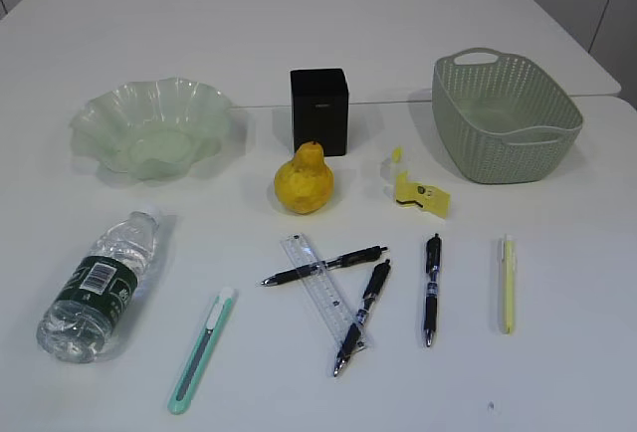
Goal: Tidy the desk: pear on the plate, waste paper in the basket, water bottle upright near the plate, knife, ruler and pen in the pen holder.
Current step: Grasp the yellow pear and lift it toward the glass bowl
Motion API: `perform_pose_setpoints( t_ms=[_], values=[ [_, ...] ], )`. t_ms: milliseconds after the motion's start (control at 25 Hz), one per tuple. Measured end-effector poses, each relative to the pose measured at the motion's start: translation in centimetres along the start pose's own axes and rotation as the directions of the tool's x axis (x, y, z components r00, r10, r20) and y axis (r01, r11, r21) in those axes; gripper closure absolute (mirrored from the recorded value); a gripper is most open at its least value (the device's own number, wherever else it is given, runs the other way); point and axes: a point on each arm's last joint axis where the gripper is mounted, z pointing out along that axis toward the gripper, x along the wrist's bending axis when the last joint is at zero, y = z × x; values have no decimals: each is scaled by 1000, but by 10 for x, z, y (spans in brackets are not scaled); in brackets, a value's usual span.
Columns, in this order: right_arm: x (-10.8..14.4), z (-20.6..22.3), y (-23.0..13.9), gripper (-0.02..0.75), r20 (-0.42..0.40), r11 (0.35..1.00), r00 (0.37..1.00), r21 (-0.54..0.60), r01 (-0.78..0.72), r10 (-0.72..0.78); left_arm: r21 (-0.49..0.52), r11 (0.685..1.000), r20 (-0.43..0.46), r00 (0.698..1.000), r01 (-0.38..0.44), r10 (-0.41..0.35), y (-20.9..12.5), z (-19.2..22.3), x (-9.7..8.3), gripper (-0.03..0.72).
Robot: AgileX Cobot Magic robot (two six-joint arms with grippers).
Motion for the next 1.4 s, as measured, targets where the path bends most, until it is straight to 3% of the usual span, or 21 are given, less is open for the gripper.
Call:
perform_pose_setpoints(
  t_ms=[1000, 1080, 1240, 1400],
  values=[
    [0, 0, 0, 186, 2, 1000, 1000, 0, 1, -1, 6, 1000, 20, 1000, 9, -10, 0, 1, -2, 179],
    [-1, -1, 0, 186, 10, 1000, 1000, 0, 4, -4, 22, 1000, -21, 1000, -12, 12, 2, 3, 2, 179],
    [-6, 3, 7, 187, 70, 998, 997, 44, 34, -37, 155, 986, -92, 992, -68, 83, 23, 18, 7, 179],
    [-7, 16, 18, 187, 90, 995, 995, 95, 28, -37, 208, 957, -115, 967, -202, 229, 66, 47, 7, 179]
  ],
)
